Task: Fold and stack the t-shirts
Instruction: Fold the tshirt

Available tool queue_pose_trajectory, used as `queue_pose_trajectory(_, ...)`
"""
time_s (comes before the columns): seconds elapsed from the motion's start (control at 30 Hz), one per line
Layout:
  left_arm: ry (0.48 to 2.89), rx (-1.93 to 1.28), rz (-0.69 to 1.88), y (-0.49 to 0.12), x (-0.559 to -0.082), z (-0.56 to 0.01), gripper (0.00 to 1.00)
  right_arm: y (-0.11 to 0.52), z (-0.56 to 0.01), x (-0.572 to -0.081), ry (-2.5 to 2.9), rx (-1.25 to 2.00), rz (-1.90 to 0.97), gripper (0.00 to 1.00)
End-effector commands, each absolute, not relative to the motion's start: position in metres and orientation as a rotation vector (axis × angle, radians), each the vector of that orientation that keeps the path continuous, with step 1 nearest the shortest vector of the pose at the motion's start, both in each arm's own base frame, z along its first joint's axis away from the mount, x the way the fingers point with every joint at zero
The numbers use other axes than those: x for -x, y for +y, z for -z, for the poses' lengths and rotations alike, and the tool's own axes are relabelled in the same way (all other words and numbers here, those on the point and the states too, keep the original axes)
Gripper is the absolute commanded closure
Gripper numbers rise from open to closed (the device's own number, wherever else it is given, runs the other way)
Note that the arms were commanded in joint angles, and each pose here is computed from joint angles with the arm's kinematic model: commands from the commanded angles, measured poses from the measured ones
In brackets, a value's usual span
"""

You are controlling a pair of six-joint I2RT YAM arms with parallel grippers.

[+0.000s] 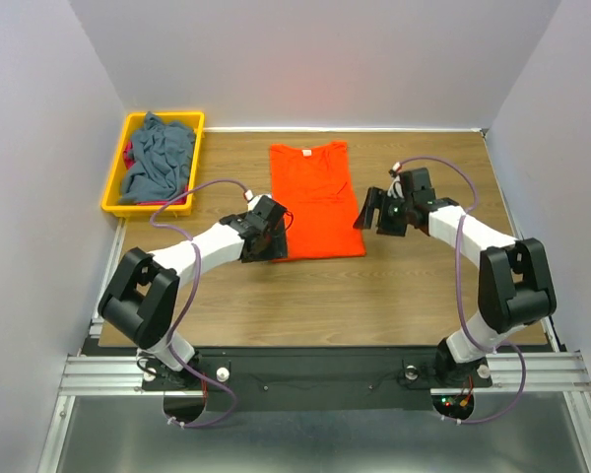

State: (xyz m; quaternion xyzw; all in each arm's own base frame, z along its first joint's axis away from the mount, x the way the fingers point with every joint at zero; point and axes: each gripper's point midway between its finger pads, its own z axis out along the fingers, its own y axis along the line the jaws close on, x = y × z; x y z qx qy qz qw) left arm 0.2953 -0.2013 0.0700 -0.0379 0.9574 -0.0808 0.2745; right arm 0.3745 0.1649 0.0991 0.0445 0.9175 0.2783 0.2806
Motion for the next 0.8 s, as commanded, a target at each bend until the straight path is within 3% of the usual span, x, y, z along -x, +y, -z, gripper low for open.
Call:
queue_pose_trajectory(0.0,2.562,0.197,0.135,-0.185,-0.296,-0.066,0.28,0.147,-0.088,-0.34,2.546,-0.093,-0.566,0.16)
queue_pose_trajectory(0.57,2.639,0.128,0.097,-0.203,-0.308,-0.035,0.42,0.158,-0.084,-0.317,2.571,-0.079,-0.538,0.19)
queue_pose_trajectory(0.77,2.713,0.119,0.028,-0.2,-0.295,-0.016,0.52,0.16,-0.074,-0.318,2.594,-0.107,-0.423,0.22)
